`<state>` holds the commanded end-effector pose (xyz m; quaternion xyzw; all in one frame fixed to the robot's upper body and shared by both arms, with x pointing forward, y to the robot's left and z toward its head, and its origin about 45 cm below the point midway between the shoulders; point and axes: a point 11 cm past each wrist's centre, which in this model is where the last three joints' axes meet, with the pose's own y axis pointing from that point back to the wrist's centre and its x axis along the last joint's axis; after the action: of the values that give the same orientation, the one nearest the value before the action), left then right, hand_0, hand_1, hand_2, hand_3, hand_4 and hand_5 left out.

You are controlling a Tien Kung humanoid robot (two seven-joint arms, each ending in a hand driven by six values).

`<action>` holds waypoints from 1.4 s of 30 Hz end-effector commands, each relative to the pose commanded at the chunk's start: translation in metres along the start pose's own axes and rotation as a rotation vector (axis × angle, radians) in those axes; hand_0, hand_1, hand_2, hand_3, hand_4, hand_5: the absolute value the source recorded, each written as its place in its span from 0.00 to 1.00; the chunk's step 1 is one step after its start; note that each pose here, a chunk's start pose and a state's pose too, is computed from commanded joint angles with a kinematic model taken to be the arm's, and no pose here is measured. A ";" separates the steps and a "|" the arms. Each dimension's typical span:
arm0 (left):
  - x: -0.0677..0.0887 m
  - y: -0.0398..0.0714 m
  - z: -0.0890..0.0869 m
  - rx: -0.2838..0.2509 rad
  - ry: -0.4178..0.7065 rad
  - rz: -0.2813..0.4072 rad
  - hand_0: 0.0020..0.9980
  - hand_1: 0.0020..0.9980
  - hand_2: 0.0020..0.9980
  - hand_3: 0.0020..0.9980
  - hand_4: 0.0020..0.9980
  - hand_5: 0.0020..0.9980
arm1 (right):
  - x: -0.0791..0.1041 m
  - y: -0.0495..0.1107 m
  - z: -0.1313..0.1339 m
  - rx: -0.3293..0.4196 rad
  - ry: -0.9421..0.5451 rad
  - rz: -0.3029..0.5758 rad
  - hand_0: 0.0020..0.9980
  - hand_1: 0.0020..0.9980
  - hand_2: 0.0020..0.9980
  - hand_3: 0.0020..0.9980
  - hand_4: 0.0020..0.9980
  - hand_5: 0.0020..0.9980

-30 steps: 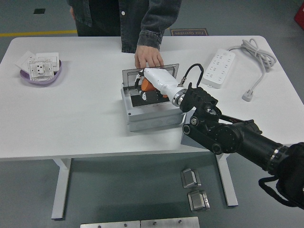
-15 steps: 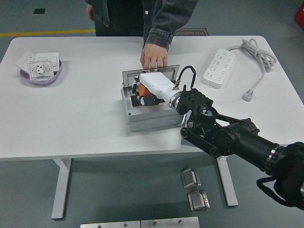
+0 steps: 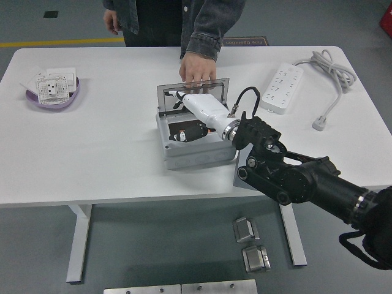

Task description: Pick up the cylinder from the cube,place it in the box,flap close box

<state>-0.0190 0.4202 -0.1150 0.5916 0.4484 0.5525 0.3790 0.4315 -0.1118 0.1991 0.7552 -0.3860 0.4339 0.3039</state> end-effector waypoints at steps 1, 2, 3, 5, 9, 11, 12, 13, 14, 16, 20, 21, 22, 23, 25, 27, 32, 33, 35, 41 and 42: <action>-0.001 0.000 -0.002 0.004 0.000 -0.001 0.63 0.56 0.54 0.59 0.50 0.05 | 0.004 0.003 0.003 -0.008 -0.018 0.001 0.68 0.60 0.68 0.96 0.94 0.35; -0.001 0.000 -0.003 0.006 0.000 -0.002 0.63 0.56 0.54 0.59 0.50 0.05 | 0.009 0.005 0.004 -0.013 -0.034 0.002 0.68 0.60 0.68 0.96 0.94 0.35; -0.002 -0.001 -0.005 0.010 0.002 -0.003 0.63 0.56 0.54 0.59 0.49 0.05 | 0.016 0.008 0.006 -0.022 -0.056 0.003 0.68 0.59 0.67 0.94 0.94 0.36; -0.002 -0.001 -0.006 0.014 0.002 -0.004 0.63 0.56 0.54 0.59 0.49 0.05 | 0.029 0.012 0.008 -0.032 -0.082 0.004 0.68 0.59 0.67 0.94 0.94 0.36; -0.003 -0.001 -0.007 0.016 0.002 -0.005 0.62 0.56 0.54 0.59 0.49 0.05 | 0.061 0.017 0.001 -0.017 -0.097 0.021 0.66 0.57 0.67 0.91 0.84 0.31; -0.003 -0.001 -0.005 0.015 0.001 -0.005 0.62 0.56 0.54 0.59 0.49 0.05 | 0.074 0.016 -0.006 0.000 -0.091 0.033 0.66 0.57 0.67 0.91 0.84 0.31; -0.004 0.000 -0.005 0.014 0.000 -0.006 0.62 0.56 0.54 0.59 0.49 0.05 | 0.081 0.015 -0.008 0.004 -0.083 0.042 0.66 0.57 0.67 0.91 0.84 0.31; -0.004 0.000 -0.004 0.014 -0.001 -0.006 0.62 0.56 0.54 0.59 0.49 0.05 | 0.086 0.014 -0.009 0.005 -0.076 0.049 0.66 0.57 0.67 0.91 0.84 0.31; -0.004 0.000 -0.004 0.014 -0.003 -0.006 0.62 0.56 0.54 0.59 0.49 0.05 | 0.092 0.012 -0.010 0.004 -0.066 0.056 0.66 0.57 0.67 0.91 0.84 0.31; -0.004 0.000 -0.003 0.014 -0.007 -0.006 0.62 0.55 0.54 0.59 0.47 0.05 | 0.101 0.009 -0.009 0.000 -0.051 0.068 0.64 0.55 0.66 0.86 0.75 0.26; -0.002 0.000 -0.004 0.017 -0.011 -0.003 0.62 0.55 0.54 0.59 0.47 0.05 | 0.108 0.002 -0.006 -0.011 -0.047 0.077 0.64 0.55 0.66 0.86 0.75 0.26; -0.002 0.000 -0.004 0.017 -0.012 -0.003 0.62 0.55 0.54 0.59 0.46 0.06 | 0.106 0.000 -0.006 -0.011 -0.051 0.075 0.64 0.53 0.66 0.84 0.74 0.26; -0.002 0.000 -0.003 0.017 -0.014 -0.003 0.62 0.55 0.54 0.59 0.46 0.06 | 0.103 -0.003 -0.005 -0.012 -0.057 0.072 0.64 0.53 0.66 0.84 0.74 0.26; -0.002 0.000 -0.003 0.016 -0.016 -0.003 0.62 0.55 0.54 0.59 0.46 0.06 | 0.099 -0.005 -0.004 -0.014 -0.063 0.068 0.64 0.53 0.66 0.84 0.74 0.26; -0.002 0.000 0.000 0.011 -0.018 -0.005 0.62 0.55 0.54 0.59 0.46 0.06 | 0.090 -0.008 -0.002 -0.016 -0.077 0.060 0.64 0.53 0.66 0.84 0.74 0.26; -0.003 0.000 0.002 0.006 -0.019 -0.007 0.62 0.55 0.54 0.59 0.46 0.06 | 0.081 -0.010 -0.001 -0.017 -0.087 0.052 0.64 0.51 0.65 0.83 0.74 0.26; -0.003 0.001 0.005 -0.002 -0.020 -0.008 0.62 0.55 0.54 0.59 0.46 0.06 | 0.060 -0.007 0.002 -0.016 -0.104 0.024 0.64 0.51 0.65 0.83 0.74 0.26; -0.003 0.001 0.005 -0.002 -0.019 -0.008 0.62 0.55 0.54 0.59 0.45 0.06 | 0.057 -0.006 0.002 -0.014 -0.105 0.018 0.64 0.50 0.64 0.82 0.75 0.27; -0.002 0.001 0.005 -0.001 -0.019 -0.005 0.62 0.55 0.54 0.59 0.45 0.06 | 0.052 -0.002 0.002 -0.009 -0.108 0.007 0.64 0.50 0.64 0.82 0.75 0.27; -0.001 0.001 0.006 -0.005 -0.016 -0.005 0.62 0.55 0.54 0.58 0.45 0.05 | 0.041 0.009 0.000 0.010 -0.106 -0.023 0.64 0.49 0.63 0.82 0.75 0.27; -0.002 0.001 0.007 -0.006 -0.017 -0.005 0.62 0.55 0.54 0.58 0.45 0.05 | 0.040 0.011 0.000 0.014 -0.106 -0.027 0.64 0.49 0.63 0.82 0.75 0.27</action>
<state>-0.0122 0.4187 -0.1154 0.5938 0.4451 0.5480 0.3860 0.4354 -0.1297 0.2361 0.7843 -0.3885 0.3918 0.2835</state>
